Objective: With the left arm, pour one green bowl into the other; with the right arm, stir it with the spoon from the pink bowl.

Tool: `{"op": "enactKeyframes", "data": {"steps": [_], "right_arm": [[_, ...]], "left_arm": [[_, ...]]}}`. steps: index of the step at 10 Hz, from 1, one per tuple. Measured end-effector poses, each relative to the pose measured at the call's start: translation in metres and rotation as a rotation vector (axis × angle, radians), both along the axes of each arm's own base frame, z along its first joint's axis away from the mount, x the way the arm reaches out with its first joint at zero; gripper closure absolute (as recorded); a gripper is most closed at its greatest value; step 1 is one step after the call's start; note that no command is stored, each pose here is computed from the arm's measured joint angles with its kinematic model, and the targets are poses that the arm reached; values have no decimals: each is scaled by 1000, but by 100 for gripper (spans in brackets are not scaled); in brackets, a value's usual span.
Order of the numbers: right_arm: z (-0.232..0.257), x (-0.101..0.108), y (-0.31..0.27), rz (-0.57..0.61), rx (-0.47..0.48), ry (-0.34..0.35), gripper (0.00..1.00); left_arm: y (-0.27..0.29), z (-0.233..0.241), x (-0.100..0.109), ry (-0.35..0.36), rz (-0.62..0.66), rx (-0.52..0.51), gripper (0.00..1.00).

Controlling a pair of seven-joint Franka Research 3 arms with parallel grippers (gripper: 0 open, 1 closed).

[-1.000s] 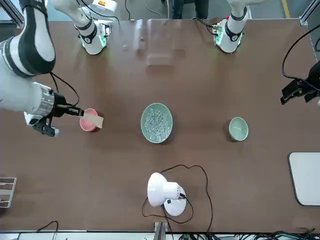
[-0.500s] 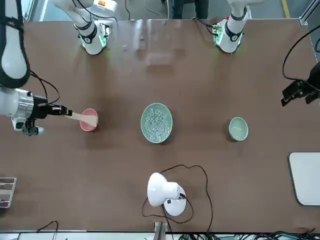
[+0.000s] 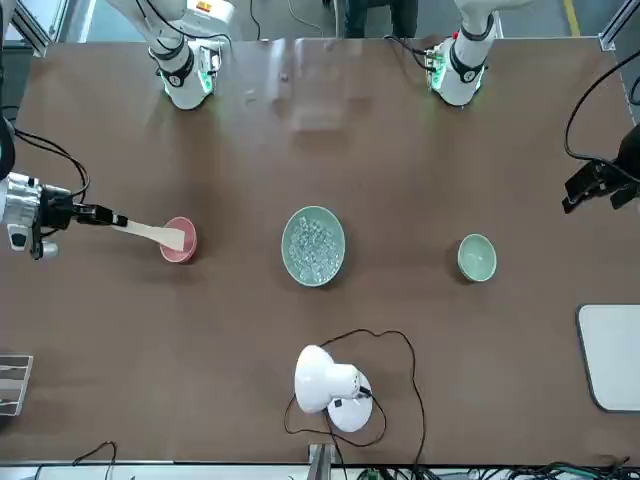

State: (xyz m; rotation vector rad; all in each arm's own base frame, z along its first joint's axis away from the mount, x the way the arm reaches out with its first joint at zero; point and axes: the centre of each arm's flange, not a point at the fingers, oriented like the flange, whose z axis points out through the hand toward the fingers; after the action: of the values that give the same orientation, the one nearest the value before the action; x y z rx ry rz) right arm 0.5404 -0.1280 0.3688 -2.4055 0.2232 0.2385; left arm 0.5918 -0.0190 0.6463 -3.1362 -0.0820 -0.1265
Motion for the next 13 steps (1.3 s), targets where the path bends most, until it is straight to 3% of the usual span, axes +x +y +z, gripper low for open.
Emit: {"op": "enactKeyframes", "data": {"steps": [2, 7, 13], "right_arm": [[-18, -14, -11, -25, 40, 11, 94], [-63, -60, -50, -7, 132, -73, 94], [-97, -68, -50, 8, 203, -155, 94]], "left_arm": [[-1, 0, 0, -1, -2, 0, 0], [0, 0, 0, 0, -1, 0, 0], [2, -6, 3, 10, 3, 0, 0]]}}
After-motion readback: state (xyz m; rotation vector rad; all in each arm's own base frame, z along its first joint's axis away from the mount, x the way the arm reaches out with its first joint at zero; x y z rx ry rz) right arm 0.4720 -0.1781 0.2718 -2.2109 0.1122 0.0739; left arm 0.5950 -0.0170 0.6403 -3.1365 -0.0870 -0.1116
